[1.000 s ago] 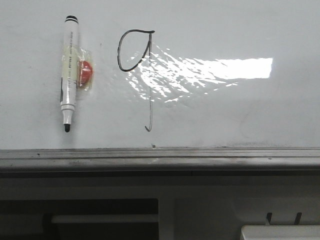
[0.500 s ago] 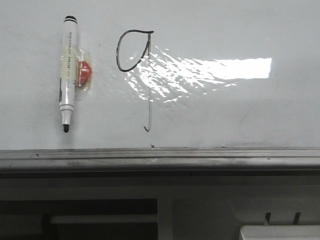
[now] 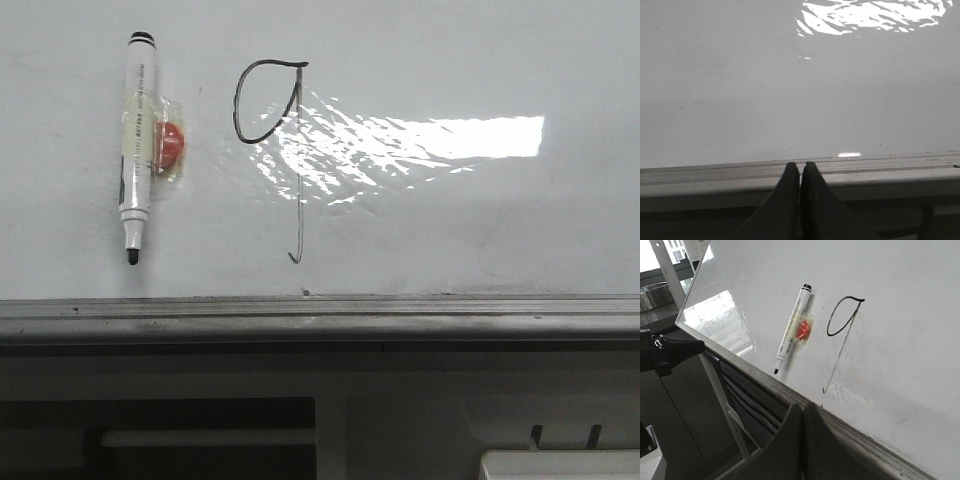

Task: Write number 9 on whiteboard

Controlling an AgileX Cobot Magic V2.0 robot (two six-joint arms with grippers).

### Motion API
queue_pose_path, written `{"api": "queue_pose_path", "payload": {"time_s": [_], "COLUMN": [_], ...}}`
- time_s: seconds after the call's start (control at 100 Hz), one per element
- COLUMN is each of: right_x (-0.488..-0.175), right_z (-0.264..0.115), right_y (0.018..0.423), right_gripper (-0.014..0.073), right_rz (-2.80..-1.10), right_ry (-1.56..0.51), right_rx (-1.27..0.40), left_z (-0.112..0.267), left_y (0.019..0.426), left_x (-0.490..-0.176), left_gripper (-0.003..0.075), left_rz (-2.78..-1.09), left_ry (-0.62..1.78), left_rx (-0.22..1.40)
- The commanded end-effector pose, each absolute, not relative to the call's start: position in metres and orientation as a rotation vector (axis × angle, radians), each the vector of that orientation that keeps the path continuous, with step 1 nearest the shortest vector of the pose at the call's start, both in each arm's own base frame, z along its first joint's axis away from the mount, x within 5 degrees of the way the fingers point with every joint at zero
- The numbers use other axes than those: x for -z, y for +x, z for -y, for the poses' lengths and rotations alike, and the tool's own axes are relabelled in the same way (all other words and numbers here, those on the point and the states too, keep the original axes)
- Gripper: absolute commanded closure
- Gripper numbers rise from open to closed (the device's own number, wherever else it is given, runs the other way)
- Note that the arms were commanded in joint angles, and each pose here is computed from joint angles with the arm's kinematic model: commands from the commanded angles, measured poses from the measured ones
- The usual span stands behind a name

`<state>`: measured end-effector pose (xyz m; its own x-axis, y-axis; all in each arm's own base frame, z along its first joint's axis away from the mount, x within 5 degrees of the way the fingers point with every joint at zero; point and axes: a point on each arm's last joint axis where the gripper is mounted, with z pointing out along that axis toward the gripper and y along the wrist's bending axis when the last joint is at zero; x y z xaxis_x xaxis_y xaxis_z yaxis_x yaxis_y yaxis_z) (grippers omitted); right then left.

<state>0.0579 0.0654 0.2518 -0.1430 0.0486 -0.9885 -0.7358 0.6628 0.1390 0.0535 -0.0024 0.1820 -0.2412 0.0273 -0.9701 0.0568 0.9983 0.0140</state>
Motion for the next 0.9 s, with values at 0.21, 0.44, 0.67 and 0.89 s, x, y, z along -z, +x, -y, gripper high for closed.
{"api": "queue_pose_path", "payload": {"time_s": [0.21, 0.44, 0.67, 0.89], "right_x": [-0.2673, -0.2673, -0.2673, -0.2665], "right_z": [-0.0654, -0.0654, -0.0654, -0.0655], "right_y": [0.0588, 0.0588, 0.0588, 0.0587], "right_gripper": [0.0664, 0.0664, 0.0664, 0.0664], "right_rz": [-1.487, -1.487, -1.487, -1.495], "right_ry": [-0.548, -0.548, -0.548, -0.552], "right_rx": [-0.768, -0.768, -0.768, -0.766], "left_z": [0.0025, 0.0025, 0.0025, 0.0025], "left_y": [0.0540, 0.0540, 0.0540, 0.0540], "left_x": [-0.1742, -0.1742, -0.1742, -0.1742], "left_gripper": [0.0740, 0.0740, 0.0740, 0.0740], "left_rz": [-1.778, -1.778, -1.778, -1.778], "left_ry": [0.046, 0.046, 0.046, 0.046], "left_rx": [0.037, 0.037, 0.037, 0.037]}}
